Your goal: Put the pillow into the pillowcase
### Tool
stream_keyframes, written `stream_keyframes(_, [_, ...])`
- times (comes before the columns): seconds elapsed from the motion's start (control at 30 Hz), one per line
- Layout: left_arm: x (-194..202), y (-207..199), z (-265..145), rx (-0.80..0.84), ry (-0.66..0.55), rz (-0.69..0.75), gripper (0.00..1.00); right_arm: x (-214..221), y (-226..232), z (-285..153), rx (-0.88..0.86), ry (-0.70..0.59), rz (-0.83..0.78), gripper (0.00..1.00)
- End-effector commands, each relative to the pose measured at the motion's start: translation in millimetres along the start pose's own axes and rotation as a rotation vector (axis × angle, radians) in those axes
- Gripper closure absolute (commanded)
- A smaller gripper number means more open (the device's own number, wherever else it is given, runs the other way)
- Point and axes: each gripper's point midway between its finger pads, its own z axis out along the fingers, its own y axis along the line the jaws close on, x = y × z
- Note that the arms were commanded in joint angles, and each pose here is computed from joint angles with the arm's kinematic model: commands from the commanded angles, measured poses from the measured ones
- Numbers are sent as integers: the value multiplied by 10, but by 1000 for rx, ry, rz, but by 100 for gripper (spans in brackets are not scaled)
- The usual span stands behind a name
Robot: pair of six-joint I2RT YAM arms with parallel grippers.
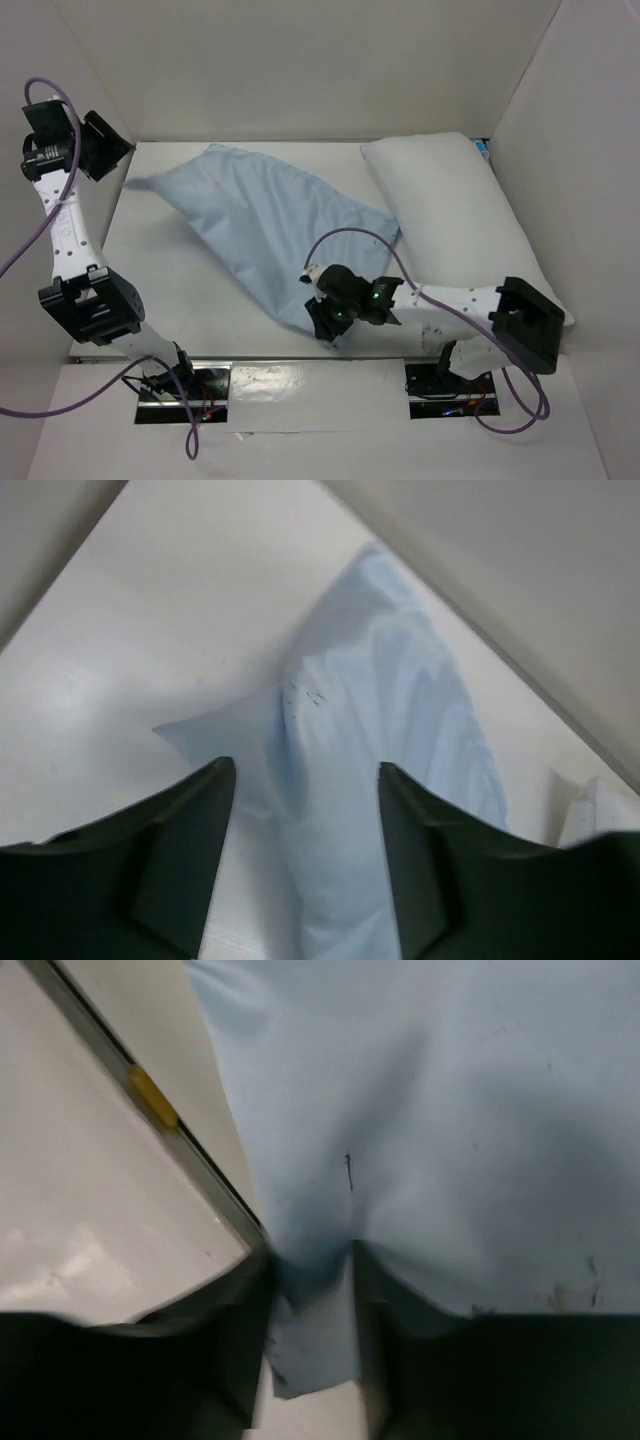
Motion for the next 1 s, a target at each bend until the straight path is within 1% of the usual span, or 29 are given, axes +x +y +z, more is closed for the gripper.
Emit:
stream_keyframes(0.0, [340,573,146,-236,112,-12,25,-186,225,142,1,-20,-7,47])
stream_keyframes(0.03, [413,594,172,-250,127,-7,22,-163,152,202,46,8,-3,42])
stream_keyframes(0.07, [406,610,135,-263,117,-5,20,-280,206,162,51,-13,-29,37])
stream_keyframes(0.1, [395,584,110,-271,105,7,19,-304,123,135,101,-15,-41,25])
stream_keyframes(0.13, [453,586,104,-293,107,21,18,-373,72,90,126,-34,-33,22])
stream_keyframes(0.17, [519,565,98,-282,108,41,18,-484,60,24,134,-61,-25,19])
stream_keyframes(0.2, [601,522,150,-265,124,50,18,-554,-82,-43,172,-74,15,17])
stream_keyframes(0.23, [772,382,196,-228,167,72,21,-617,-145,-107,185,-87,47,17])
stream_keyframes(0.27, [972,324,252,-198,218,93,22,-723,-197,-205,199,-121,89,18])
stream_keyframes(0.3, [1159,264,356,-181,267,98,22,-738,-392,-294,251,-119,161,18])
stream_keyframes(0.33, [1467,46,431,-130,344,140,24,-754,-588,-367,331,-141,218,24])
stream_keyframes(0.37, [1716,2,518,-124,402,165,25,-776,-687,-454,366,-167,302,25])
stream_keyframes(0.4, [1890,-65,599,-141,436,142,25,-790,-904,-555,428,-191,390,25])
stream_keyframes(0.43, [2285,-127,739,-150,530,169,25,-680,-1084,-618,505,-187,446,25])
stream_keyframes(0.47, [2468,-162,798,-151,576,168,25,-651,-1148,-677,520,-223,504,25])
stream_keyframes(0.5, [2623,-223,869,-149,604,155,25,-413,-1304,-653,574,-208,557,27])
stream_keyframes(0.53, [2736,-297,946,-131,612,175,25,-361,-1380,-659,593,-234,592,27])
stream_keyframes(0.57, [2982,-363,1011,-129,661,210,25,-316,-1404,-689,592,-255,622,27])
stream_keyframes(0.6, [3004,-398,1079,-150,648,206,25,-249,-1423,-683,603,-265,670,30])
stream_keyframes(0.63, [3073,-368,1112,-171,656,210,25,-167,-1471,-660,611,-267,688,30])
stream_keyframes(0.67, [3122,-319,1151,-193,664,203,25,-123,-1479,-645,615,-261,698,32])
stream_keyframes(0.7, [3205,-271,1230,-213,682,195,25,-151,-1482,-669,618,-285,722,38])
stream_keyframes(0.73, [3250,-242,1256,-230,698,187,27,-99,-1494,-655,624,-274,722,48])
stream_keyframes(0.77, [3252,-107,1303,-270,710,151,27,-32,-1516,-652,641,-263,735,52])
stream_keyframes(0.8, [3261,-90,1349,-267,722,136,27,9,-1553,-617,664,-249,743,55])
stream_keyframes(0.83, [3346,23,1408,-294,745,130,28,13,-1567,-580,663,-252,744,55])
stream_keyframes(0.9, [3367,161,1471,-326,762,112,29,98,-1558,-443,646,-196,731,55])
stream_keyframes(0.93, [3455,234,1478,-348,789,113,29,99,-1552,-385,636,-187,733,55])
stream_keyframes(0.97, [3400,300,1500,-371,773,96,29,83,-1567,-334,634,-189,733,53])
